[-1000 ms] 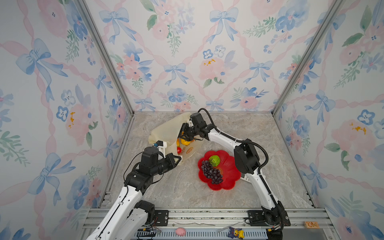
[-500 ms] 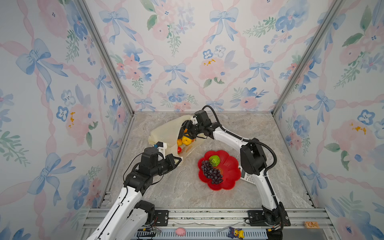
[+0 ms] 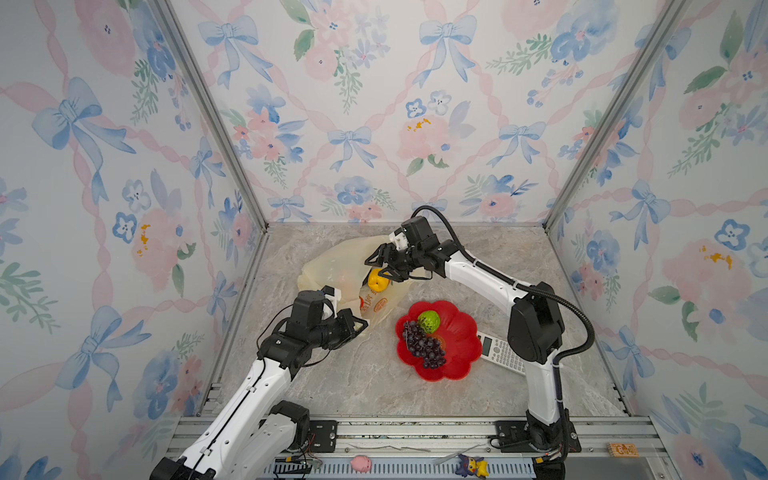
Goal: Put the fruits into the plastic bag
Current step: 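Withdraw the right gripper from the bag and move it over the bowl, then lower the right gripper onto the green custard apple and grasp it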
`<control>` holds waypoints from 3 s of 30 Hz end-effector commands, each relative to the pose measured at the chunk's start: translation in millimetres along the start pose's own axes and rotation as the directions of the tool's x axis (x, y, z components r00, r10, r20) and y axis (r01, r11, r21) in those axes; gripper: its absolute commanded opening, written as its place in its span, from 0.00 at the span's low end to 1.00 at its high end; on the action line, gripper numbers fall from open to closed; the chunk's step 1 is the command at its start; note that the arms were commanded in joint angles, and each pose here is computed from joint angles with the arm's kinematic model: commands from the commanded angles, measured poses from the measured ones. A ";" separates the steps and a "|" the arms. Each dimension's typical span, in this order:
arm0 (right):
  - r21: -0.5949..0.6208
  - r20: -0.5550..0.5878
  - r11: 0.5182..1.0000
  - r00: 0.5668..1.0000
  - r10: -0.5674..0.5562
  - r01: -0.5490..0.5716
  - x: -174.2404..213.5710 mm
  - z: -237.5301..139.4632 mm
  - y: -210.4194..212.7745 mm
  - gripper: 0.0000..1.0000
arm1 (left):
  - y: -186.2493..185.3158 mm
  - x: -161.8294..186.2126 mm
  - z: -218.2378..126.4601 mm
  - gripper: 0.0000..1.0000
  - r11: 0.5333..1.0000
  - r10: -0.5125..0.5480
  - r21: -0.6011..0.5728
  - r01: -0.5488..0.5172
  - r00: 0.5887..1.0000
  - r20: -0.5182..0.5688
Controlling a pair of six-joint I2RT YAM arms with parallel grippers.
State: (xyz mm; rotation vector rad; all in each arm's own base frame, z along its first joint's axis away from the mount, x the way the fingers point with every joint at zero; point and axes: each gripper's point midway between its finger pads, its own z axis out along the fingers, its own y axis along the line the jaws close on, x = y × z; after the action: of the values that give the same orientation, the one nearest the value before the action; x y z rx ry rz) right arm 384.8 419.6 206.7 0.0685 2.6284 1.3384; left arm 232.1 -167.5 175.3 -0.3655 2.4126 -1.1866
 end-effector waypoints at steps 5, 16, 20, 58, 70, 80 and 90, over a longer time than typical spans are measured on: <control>0.142 -0.144 0.975 0.978 -0.152 0.173 54.2 -53.1 -7.0 0.66 | -1.3 0.1 -2.8 0.00 1.000 0.027 0.001 -0.027 1.000 0.005; 0.258 -0.156 0.931 0.962 -0.226 0.260 80.8 -126.2 -8.0 0.67 | 1.1 3.1 -5.8 0.00 1.000 0.021 0.012 -0.022 1.000 0.008; 0.369 -0.159 0.892 0.963 -0.218 0.263 82.3 -154.8 -23.6 0.67 | 0.7 3.2 -6.0 0.00 1.000 0.020 0.014 -0.020 1.000 0.008; 0.660 -0.150 0.751 0.979 0.138 -0.005 87.7 -86.5 -183.3 0.98 | 11.2 19.9 -4.3 0.00 1.000 -0.011 0.028 0.012 0.999 -0.040; 0.699 -0.138 0.713 0.969 0.207 -0.053 92.2 -64.0 -215.5 0.95 | 11.4 22.1 -5.1 0.00 0.999 -0.018 0.034 0.020 0.999 -0.043; 0.731 -0.130 0.680 0.967 0.219 -0.056 91.9 -59.6 -232.1 0.90 | 13.0 22.3 -4.9 0.00 0.999 -0.027 0.031 0.028 0.999 -0.041; 0.738 -0.131 0.672 0.963 0.235 -0.064 93.4 -54.9 -242.4 0.84 | 15.8 23.1 -4.7 0.00 0.999 -0.044 0.025 0.045 0.998 -0.036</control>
State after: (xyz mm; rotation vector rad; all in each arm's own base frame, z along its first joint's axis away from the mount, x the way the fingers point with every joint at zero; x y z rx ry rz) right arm 298.3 253.5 41.1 0.2326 3.2029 0.2800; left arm 213.2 -165.7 165.2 -0.3685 2.4120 -1.2462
